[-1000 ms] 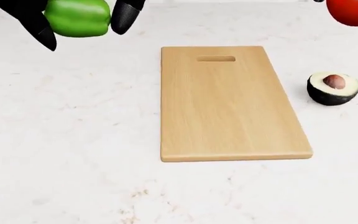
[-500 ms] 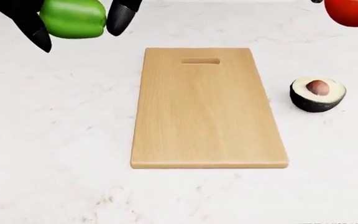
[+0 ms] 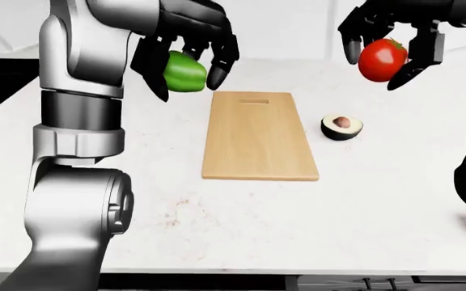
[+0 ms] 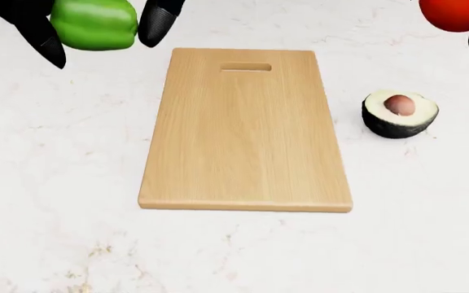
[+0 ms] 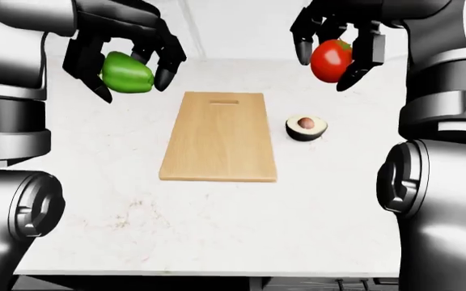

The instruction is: Place the avocado, onion, tomato and bell pepper on the cutting board.

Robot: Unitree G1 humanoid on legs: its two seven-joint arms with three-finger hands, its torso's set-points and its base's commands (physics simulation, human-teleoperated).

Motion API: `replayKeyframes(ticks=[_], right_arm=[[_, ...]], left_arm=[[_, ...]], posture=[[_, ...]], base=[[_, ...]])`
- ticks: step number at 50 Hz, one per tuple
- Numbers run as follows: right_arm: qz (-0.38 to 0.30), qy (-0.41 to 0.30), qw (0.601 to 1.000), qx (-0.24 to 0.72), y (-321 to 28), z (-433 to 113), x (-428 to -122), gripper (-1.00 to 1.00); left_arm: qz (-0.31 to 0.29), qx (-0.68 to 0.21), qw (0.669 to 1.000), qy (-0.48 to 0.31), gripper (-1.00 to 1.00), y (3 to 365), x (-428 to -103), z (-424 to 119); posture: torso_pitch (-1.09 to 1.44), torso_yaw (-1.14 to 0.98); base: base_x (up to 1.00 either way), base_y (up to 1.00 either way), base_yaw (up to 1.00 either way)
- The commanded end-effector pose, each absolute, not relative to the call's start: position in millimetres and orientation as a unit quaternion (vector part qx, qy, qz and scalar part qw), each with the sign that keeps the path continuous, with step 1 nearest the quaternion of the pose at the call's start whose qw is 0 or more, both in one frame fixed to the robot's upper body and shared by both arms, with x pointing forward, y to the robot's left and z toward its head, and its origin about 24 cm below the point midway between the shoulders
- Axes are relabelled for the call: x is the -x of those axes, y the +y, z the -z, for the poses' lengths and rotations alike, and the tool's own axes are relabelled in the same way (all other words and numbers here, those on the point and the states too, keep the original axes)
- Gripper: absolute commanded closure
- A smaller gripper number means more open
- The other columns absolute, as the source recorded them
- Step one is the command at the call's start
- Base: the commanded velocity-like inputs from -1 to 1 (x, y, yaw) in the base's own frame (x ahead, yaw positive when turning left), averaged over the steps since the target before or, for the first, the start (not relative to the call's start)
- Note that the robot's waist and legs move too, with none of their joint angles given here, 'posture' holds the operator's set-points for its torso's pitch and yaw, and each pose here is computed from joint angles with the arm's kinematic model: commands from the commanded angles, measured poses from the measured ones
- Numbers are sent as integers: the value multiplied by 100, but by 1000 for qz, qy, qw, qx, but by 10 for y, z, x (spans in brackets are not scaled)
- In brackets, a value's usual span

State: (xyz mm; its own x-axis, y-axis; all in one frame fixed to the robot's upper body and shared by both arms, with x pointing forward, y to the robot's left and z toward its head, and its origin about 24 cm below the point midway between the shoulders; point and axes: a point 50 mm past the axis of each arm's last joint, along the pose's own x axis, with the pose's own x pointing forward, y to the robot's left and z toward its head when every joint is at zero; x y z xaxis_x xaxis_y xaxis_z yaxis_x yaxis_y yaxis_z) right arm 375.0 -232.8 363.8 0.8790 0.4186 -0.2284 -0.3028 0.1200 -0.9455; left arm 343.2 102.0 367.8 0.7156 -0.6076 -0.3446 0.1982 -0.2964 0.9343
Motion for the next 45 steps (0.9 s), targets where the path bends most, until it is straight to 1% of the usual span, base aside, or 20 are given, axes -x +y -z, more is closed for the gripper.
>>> replayKeyframes(ticks=[1,6,9,16,18,26,30,33,39,45], right_arm=[[-213,-93,747,623,-2318,-3893,-3651,100],[-216,-102,746,621,-2274,-3913,-3655,100],[-218,-105,738,629,-2244,-3917,-3657,100],[-210,-130,731,635,-2075,-3934,-3719,100],[-203,-143,735,632,-2008,-3943,-3750,100],[-189,-165,734,632,-1764,-3936,-3846,100],[-199,-168,730,632,-1622,-3871,-3898,100],[-209,-165,728,631,-1555,-3795,-3932,100],[-212,-164,737,621,-1452,-3737,-3974,100],[-207,-165,742,616,-1337,-3720,-4006,100]], left_arm=[[320,-730,576,-179,100,1014,-3322,-3891],[318,-731,577,-177,100,1035,-3320,-3891],[316,-729,580,-178,100,1048,-3319,-3898],[302,-721,593,-191,100,1054,-3319,-3913],[298,-717,599,-195,100,1050,-3326,-3909],[298,-708,609,-200,100,1056,-3323,-3881],[309,-707,608,-187,100,1073,-3332,-3805],[305,-711,610,-172,100,1152,-3369,-3763],[301,-712,614,-160,100,1247,-3388,-3713],[302,-710,616,-161,100,1259,-3365,-3678]], posture=[[0,0],[0,0],[0,0],[0,0],[0,0],[0,0],[0,0],[0,0],[0,0],[0,0]], base=[[0,0,0],[0,0,0],[0,0,0],[0,0,0],[0,0,0],[0,0,0],[0,0,0],[0,0,0],[0,0,0],[0,0,0]])
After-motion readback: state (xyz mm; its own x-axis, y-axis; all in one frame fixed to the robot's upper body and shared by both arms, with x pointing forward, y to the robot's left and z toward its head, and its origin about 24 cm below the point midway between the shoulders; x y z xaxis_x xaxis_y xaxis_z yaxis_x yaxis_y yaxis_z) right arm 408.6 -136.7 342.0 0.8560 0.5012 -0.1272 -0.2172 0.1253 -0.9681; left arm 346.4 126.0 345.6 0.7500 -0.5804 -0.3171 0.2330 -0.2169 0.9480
